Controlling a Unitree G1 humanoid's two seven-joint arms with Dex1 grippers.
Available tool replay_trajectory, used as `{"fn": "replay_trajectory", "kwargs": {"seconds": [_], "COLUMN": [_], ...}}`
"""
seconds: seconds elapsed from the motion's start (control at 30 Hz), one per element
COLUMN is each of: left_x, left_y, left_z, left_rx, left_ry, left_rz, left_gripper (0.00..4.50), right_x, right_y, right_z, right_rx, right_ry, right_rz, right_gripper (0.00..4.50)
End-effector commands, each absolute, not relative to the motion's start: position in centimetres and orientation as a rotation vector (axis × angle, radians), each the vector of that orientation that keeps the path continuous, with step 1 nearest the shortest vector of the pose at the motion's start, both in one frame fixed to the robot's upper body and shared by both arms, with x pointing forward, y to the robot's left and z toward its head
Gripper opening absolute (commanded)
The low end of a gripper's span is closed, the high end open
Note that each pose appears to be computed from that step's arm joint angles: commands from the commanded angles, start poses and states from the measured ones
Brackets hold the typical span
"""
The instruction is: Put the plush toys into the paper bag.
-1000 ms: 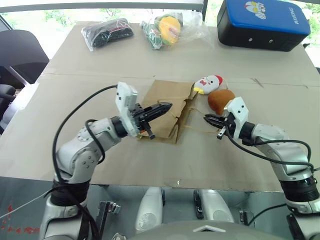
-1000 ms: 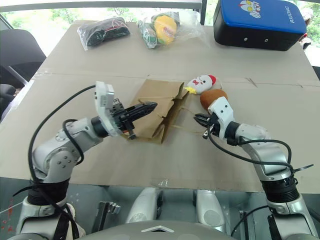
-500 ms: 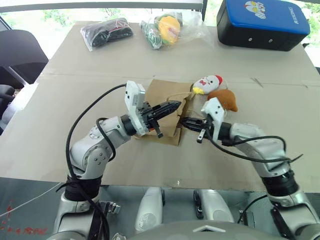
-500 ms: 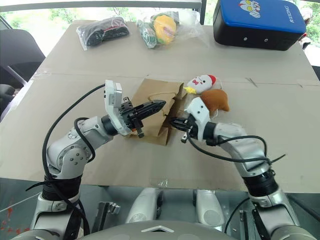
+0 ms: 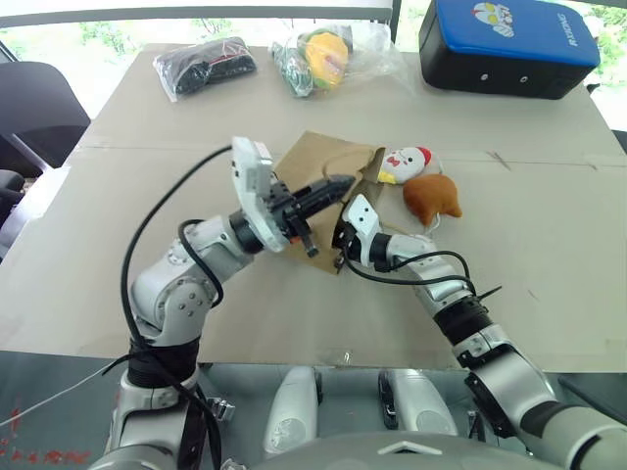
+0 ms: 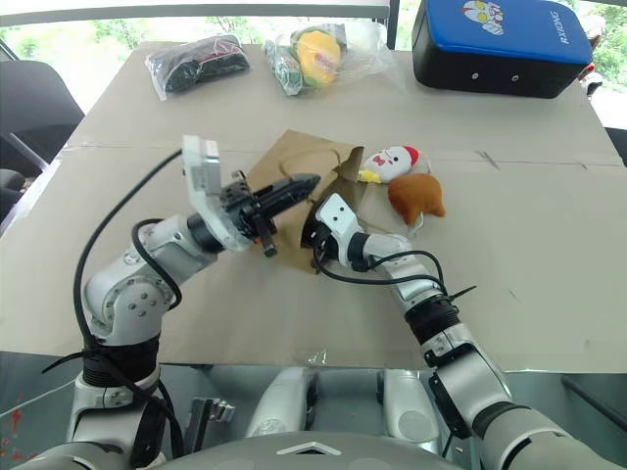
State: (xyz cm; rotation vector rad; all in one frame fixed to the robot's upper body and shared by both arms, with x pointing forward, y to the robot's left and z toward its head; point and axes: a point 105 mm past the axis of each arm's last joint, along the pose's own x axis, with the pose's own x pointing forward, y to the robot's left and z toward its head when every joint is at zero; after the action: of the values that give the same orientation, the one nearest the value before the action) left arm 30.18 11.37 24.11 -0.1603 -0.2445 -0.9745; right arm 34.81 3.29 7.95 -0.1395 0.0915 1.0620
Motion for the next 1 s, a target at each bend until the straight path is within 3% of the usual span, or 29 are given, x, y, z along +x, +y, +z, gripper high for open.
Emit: {"fn": "replay_trajectory", "kwargs": {"seconds": [0.03,0.17,0.37,0.63,0.73,0.9,0.93,1.0], "left_x": [30.8,31.6,31.0,30.4,30.1,29.8,29.6,29.3], "left_y": [14.6,16.5,16.1,15.8,15.9,16.2,16.2,16.3], "left_z": [27.5,29.1,27.6,23.5,23.3,23.3,23.3,23.5], "left_rx": [-0.101,-0.103,-0.097,-0.050,-0.079,-0.170,-0.191,-0.233], "left_ry": [-0.396,-0.459,-0.428,-0.320,-0.360,-0.369,-0.367,-0.368], "left_rz": [-0.825,-0.682,-0.656,-0.657,-0.663,-0.697,-0.706,-0.718], "left_gripper": [0.00,0.00,0.00,0.00,0.00,0.00,0.00,0.00], "right_x": [34.6,33.5,32.4,32.5,31.8,30.6,30.6,31.4], "right_y": [1.8,2.0,2.2,1.0,-0.5,-4.6,-5.4,-7.8], "right_z": [3.8,3.3,4.1,9.9,13.1,18.7,19.5,20.8], "right_rx": [-0.196,-0.244,-0.310,-0.279,-0.274,-0.242,-0.241,-0.253], "right_ry": [0.246,0.278,0.240,0.113,0.056,-0.008,-0.015,-0.016], "right_rz": [0.976,0.991,1.014,1.053,1.106,1.089,1.071,0.989], "right_gripper": [0.02,0.02,0.02,0.02,0.82,2.85,3.12,3.12]}}
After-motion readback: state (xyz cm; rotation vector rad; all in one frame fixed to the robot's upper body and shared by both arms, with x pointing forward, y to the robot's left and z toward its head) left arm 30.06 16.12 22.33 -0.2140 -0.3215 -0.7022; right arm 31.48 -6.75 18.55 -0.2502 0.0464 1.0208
